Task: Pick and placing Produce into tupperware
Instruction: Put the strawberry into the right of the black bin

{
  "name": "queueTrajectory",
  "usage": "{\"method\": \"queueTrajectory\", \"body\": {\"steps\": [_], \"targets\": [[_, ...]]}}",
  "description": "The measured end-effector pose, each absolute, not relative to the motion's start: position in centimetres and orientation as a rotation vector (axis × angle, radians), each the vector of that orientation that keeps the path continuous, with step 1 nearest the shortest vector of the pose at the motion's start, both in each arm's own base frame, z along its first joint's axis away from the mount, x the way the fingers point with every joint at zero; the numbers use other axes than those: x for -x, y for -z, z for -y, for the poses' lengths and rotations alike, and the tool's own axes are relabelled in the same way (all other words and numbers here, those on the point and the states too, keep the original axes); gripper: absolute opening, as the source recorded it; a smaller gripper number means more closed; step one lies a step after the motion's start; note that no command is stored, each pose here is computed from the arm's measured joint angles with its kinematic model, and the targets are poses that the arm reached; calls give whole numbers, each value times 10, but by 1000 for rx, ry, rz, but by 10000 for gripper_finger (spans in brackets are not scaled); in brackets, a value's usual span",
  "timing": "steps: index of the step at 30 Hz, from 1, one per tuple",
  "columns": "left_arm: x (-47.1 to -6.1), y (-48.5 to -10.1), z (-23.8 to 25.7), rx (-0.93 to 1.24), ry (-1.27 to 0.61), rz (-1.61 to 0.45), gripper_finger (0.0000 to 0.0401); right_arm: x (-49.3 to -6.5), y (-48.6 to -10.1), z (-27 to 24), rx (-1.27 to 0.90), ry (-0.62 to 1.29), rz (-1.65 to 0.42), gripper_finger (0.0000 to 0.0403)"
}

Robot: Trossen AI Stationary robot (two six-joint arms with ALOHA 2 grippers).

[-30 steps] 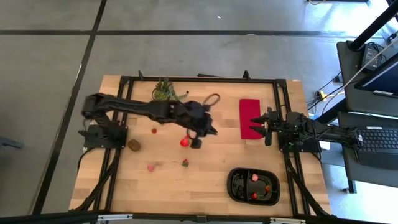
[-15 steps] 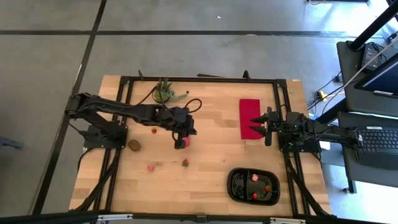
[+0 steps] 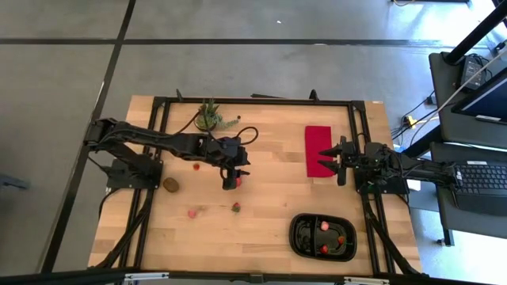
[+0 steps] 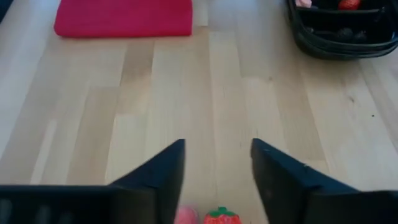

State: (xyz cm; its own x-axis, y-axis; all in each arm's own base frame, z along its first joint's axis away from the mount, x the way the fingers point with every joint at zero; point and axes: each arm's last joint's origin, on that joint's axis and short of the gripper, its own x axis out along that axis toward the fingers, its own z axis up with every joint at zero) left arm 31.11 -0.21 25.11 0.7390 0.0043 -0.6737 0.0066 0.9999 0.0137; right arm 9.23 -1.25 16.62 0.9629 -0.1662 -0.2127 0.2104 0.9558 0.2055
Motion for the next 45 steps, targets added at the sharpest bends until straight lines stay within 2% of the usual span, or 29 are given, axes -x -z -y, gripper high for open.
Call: {"method": "queueTrajectory", "body": {"steps": [5, 9, 13, 17, 22, 26, 32, 38, 45], "targets": [[-311, -251, 2, -17, 0, -743, 255, -92, -166, 13, -204, 190, -197, 184], [-311, -251, 3, -11, -1, -745, 283, -92, -166, 13, -205, 190, -198, 184], [-310, -250, 10, 5, 10, -753, 285, -92, -166, 13, -205, 190, -197, 184], [-302, -244, 26, 18, 38, -850, 281, -92, -166, 13, -204, 190, -198, 184], [-295, -238, 58, -60, 129, -910, 280, -92, -166, 12, -198, 189, -198, 184], [-296, -236, 78, -100, 179, -882, 280, -92, -166, 12, -206, 190, -198, 184], [-297, -216, 98, -258, 243, -944, 280, -92, -166, 12, -209, 190, -198, 184], [-300, -196, 111, -294, 285, -1004, 280, -92, -166, 12, -211, 190, -198, 184], [-300, -193, 112, -614, 457, -963, 280, -92, -166, 12, -213, 190, -197, 184]]}}
